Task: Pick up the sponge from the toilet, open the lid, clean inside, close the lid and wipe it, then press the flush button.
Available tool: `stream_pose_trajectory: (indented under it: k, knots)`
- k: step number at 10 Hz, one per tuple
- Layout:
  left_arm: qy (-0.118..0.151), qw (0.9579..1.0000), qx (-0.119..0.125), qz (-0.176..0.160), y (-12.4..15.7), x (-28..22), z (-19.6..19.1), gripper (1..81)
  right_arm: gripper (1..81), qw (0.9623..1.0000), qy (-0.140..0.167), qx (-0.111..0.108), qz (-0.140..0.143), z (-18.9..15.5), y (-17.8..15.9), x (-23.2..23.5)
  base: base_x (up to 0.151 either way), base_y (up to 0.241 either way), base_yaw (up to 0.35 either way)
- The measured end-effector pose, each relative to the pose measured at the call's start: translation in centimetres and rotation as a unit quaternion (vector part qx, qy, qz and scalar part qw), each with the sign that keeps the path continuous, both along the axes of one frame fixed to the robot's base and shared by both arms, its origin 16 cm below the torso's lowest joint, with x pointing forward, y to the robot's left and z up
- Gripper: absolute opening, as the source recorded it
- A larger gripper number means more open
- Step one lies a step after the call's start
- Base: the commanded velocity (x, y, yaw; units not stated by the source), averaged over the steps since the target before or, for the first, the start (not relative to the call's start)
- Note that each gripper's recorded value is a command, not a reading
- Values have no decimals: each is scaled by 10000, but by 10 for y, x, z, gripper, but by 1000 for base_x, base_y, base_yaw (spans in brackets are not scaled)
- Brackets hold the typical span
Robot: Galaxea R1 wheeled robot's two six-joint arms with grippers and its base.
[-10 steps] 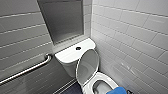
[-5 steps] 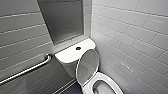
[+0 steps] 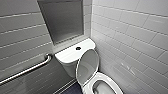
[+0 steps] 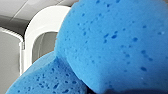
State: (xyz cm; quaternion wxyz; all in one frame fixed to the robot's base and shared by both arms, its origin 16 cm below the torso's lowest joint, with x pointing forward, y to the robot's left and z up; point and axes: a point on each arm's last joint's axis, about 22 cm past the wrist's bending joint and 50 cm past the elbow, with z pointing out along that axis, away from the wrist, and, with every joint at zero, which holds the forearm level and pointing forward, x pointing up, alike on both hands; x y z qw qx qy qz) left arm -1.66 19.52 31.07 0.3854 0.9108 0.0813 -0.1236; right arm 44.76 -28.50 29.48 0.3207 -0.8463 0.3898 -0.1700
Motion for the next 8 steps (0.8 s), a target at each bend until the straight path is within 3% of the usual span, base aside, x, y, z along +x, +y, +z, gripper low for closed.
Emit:
stream_pose_trajectory:
  k: [2,4,8]
  knots:
    - [-15,10000,-23,-13,-2,0,0,811,10,9991,201,267,275,9,29,-26,0,0,0]
    - [-18,10000,-35,-12,-5,0,0,811,10,9950,416,683,600,30,66,-56,0,0,0]
    - [-19,10000,-25,-19,-4,-1,-1,811,10,9952,-152,682,693,73,60,-10,0,0,0]
